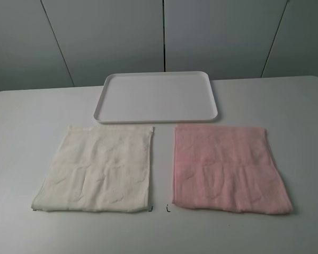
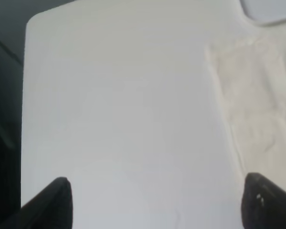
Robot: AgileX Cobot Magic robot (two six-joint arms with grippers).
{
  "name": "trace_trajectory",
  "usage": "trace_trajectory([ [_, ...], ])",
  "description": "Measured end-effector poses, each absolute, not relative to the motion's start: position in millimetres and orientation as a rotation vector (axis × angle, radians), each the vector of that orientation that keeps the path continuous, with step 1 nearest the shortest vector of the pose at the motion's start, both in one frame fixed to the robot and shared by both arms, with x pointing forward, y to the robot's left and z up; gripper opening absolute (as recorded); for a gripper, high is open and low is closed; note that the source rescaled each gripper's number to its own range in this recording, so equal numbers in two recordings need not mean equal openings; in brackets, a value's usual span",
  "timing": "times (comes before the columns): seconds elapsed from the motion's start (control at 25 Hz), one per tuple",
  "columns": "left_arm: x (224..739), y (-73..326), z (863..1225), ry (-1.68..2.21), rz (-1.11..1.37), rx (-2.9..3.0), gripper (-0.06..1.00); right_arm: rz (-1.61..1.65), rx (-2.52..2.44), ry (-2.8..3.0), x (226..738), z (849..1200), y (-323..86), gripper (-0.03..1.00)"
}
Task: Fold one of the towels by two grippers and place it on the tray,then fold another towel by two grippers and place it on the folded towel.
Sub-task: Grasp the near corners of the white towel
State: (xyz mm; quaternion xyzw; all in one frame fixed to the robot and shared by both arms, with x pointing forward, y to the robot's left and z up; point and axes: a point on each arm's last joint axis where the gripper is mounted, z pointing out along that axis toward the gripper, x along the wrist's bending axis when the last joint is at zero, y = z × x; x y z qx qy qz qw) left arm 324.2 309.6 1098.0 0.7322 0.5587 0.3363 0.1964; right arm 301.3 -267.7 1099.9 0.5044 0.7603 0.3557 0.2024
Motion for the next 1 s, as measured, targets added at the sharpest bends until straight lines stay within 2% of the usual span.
trace_trajectory([
  [0.24, 379, 301, 1082, 1.376, 0.778, 2.469, 0.92, 1.006, 1.347, 2.272, 367, 1089, -250, 1.00],
  [0.52, 424, 282, 1047, 1.066, 0.593, 2.761, 0.92, 1.070, 1.133, 2.456, 416, 1077, -223, 1.00],
  [1.0, 462, 243, 982, 0.512, 0.265, 3.065, 0.92, 0.804, 0.728, 2.832, 432, 1049, -142, 1.00],
])
